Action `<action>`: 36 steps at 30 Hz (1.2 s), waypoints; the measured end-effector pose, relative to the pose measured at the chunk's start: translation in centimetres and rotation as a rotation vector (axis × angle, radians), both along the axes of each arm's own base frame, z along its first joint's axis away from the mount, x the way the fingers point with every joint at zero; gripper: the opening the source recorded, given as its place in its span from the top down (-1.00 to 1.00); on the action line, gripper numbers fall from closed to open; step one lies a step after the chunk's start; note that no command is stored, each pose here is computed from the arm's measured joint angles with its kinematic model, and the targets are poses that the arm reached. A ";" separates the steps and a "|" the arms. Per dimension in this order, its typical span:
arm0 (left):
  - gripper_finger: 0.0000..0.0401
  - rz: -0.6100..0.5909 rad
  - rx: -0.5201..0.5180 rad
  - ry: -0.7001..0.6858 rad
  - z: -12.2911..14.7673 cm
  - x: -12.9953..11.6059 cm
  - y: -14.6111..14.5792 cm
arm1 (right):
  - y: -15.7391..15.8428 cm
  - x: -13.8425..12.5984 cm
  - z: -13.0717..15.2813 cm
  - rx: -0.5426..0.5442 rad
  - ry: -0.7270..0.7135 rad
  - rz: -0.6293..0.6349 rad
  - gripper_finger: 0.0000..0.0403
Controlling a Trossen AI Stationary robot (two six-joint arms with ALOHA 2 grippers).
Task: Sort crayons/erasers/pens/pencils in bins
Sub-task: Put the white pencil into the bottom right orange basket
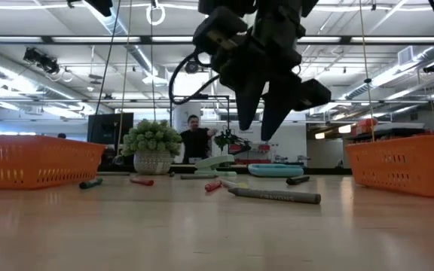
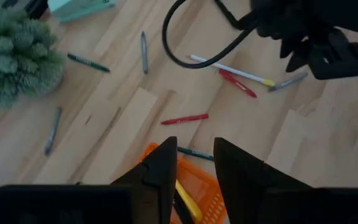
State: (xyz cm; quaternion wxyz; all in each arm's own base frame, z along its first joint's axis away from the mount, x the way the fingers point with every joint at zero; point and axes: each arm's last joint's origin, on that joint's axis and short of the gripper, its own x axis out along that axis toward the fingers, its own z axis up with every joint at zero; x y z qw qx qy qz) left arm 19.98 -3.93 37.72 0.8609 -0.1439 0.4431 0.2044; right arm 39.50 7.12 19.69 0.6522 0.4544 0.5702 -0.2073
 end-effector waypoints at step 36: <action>0.53 -0.041 0.059 -0.123 2.1 -2.9 0.9 | -0.1 1.8 -5.5 -0.043 0.076 -0.153 0.77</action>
